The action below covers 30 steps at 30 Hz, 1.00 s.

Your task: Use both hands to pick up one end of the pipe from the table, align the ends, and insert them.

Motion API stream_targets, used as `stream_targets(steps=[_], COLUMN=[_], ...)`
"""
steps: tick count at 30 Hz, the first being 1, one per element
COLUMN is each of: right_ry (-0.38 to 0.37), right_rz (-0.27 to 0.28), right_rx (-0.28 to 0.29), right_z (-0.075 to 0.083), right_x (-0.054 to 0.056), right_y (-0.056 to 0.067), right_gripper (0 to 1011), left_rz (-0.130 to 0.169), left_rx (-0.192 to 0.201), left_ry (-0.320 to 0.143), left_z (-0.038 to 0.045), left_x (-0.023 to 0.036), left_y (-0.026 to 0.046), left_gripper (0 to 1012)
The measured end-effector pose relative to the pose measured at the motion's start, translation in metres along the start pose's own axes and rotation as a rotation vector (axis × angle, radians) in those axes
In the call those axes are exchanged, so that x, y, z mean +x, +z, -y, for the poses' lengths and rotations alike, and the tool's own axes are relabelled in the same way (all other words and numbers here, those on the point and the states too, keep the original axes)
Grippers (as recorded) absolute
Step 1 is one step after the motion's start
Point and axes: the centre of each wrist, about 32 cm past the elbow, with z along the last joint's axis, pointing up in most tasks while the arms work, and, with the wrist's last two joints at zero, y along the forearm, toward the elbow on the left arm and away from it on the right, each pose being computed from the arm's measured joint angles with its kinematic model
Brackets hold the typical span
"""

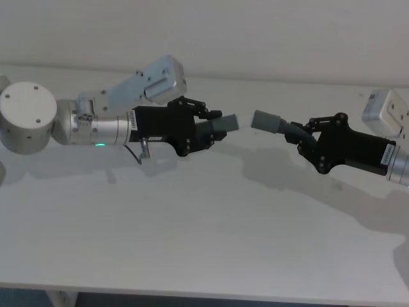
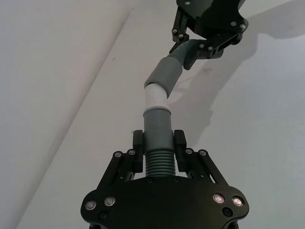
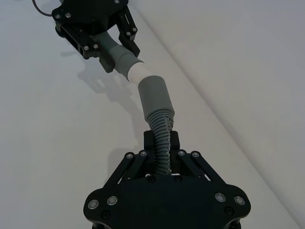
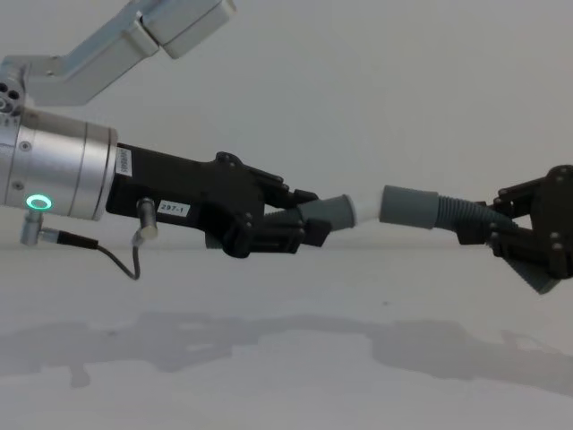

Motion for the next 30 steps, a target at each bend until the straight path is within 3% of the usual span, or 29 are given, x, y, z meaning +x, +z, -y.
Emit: stream_targets(steps=[30], right_ry=[0.019], right_rz=[0.034], right_rx=[0.012], right_z=[0.0013], right_x=[0.0028], right_y=[0.003], right_gripper=[166], left_rz=[-0.006], left_rx=[-0.002], left_ry=[-0.028], left_z=[-0.0014], left_x=[-0.0035], left_y=[0.0039], left_gripper=[377])
